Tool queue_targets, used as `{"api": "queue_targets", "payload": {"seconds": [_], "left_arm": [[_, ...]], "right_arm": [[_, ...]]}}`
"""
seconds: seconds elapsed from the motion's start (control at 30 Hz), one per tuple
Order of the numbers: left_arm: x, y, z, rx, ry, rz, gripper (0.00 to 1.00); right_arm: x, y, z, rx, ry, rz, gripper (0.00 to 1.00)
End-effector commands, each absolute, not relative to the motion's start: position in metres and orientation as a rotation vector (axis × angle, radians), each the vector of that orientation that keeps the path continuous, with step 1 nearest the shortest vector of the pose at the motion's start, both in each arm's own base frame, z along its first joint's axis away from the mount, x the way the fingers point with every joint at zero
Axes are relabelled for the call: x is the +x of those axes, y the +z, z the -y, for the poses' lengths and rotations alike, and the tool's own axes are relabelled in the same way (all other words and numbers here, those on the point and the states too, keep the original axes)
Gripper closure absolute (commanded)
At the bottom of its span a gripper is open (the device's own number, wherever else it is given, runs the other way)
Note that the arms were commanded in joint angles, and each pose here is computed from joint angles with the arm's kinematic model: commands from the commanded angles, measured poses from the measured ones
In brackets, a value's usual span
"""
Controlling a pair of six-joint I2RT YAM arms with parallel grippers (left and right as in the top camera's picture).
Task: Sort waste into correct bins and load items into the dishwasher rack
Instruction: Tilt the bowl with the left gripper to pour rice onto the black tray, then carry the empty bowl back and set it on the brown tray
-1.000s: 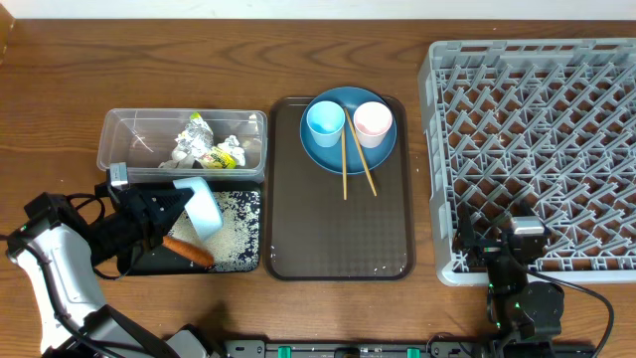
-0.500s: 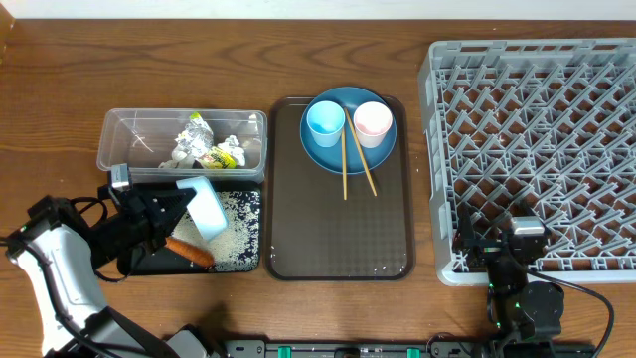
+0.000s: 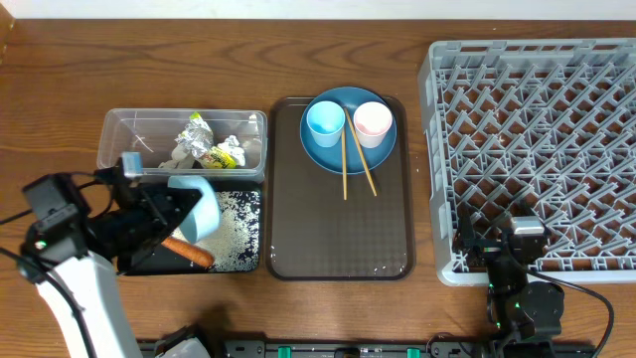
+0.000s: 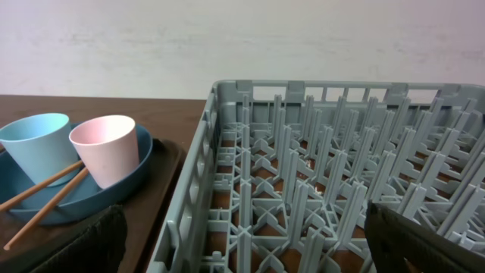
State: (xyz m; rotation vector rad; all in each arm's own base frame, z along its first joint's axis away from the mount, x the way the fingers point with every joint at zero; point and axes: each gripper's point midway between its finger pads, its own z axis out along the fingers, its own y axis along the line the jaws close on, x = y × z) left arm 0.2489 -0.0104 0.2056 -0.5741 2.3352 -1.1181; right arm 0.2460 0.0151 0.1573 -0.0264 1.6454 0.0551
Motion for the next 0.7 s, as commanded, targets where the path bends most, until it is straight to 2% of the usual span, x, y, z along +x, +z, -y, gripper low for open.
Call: {"api": "queue_targets", "payload": {"seconds": [0.0, 0.3, 0.67], "left_arm": [[0.247, 0.209, 0.017, -0.594, -0.962, -2.399, 0.93], [0.235, 0.196, 0.062, -0.419, -0.675, -2.567, 0.94], [0.231, 0.182, 0.133, -0.185, -0.632, -2.655, 0.94]], "right_arm": [[0.246, 0.156, -0.015, -0.015, 0.066, -1.648, 0.01], [0.246, 0.156, -0.015, -0.015, 0.066, -1.648, 0.01], [0.246, 0.156, -0.015, -0.015, 0.066, -1.648, 0.01]]}}
